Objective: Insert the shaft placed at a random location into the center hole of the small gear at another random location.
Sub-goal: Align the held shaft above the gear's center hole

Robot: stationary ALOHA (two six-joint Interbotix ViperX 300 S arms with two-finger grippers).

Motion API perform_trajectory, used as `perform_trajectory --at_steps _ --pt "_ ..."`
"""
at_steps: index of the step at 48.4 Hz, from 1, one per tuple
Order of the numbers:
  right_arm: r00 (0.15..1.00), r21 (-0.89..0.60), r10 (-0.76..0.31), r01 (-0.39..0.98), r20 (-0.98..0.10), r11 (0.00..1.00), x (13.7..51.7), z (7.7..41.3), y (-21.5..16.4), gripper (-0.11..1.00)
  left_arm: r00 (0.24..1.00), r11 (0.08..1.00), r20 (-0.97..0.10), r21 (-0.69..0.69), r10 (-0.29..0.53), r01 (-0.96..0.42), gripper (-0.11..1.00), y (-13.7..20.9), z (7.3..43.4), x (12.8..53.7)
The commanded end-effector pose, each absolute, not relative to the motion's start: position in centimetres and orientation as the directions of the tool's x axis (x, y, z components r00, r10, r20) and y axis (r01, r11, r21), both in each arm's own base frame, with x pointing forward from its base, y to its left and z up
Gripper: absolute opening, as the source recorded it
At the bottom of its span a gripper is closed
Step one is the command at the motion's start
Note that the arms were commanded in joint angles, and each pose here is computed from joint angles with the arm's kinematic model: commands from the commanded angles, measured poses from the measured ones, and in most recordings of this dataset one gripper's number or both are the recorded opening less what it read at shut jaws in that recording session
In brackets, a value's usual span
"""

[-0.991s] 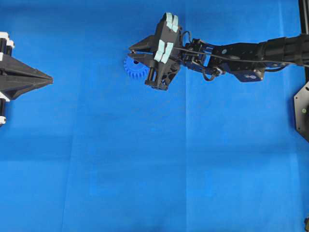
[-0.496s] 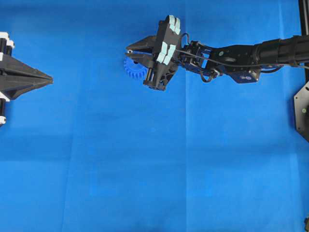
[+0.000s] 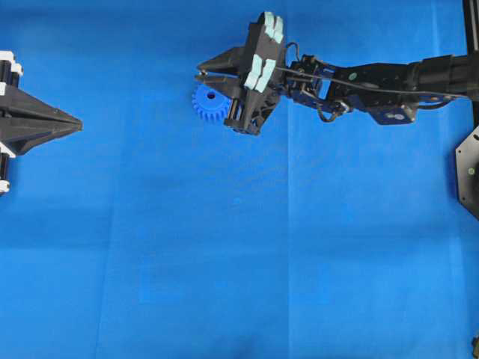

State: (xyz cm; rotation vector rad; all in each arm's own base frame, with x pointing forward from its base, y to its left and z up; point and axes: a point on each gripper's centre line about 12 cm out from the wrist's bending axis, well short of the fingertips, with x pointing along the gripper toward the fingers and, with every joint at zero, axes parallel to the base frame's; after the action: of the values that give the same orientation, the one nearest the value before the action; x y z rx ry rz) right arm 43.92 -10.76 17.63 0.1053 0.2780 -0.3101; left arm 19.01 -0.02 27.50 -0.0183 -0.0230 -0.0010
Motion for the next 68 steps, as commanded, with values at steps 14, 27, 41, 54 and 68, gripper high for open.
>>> perform_trajectory --at_steps 14,27,41,54,68 --pt "0.931 0.063 -0.277 0.300 -0.239 0.952 43.5 19.2 -9.9 0.03 0.999 1.000 0.034 -0.018 0.000 0.000 0.00 0.0 27.9 19.1" --pt "0.922 0.080 -0.297 0.325 -0.246 0.942 42.9 16.8 -10.0 0.03 0.999 1.000 0.037 -0.020 0.001 0.000 0.00 0.0 28.0 19.1" --pt "0.902 0.098 -0.327 0.366 -0.282 0.926 42.4 13.7 -10.1 0.03 0.999 1.000 0.038 -0.020 0.001 0.000 0.00 0.0 28.0 19.1" --pt "0.904 0.097 -0.330 0.367 -0.272 0.925 42.2 13.8 -10.1 0.03 0.999 1.000 0.040 -0.018 0.000 0.000 0.00 0.0 28.0 19.1" --pt "0.912 0.096 -0.331 0.362 -0.242 0.927 42.4 15.0 -10.1 0.03 0.999 1.000 0.038 -0.020 0.001 0.000 0.00 0.0 28.0 19.1"
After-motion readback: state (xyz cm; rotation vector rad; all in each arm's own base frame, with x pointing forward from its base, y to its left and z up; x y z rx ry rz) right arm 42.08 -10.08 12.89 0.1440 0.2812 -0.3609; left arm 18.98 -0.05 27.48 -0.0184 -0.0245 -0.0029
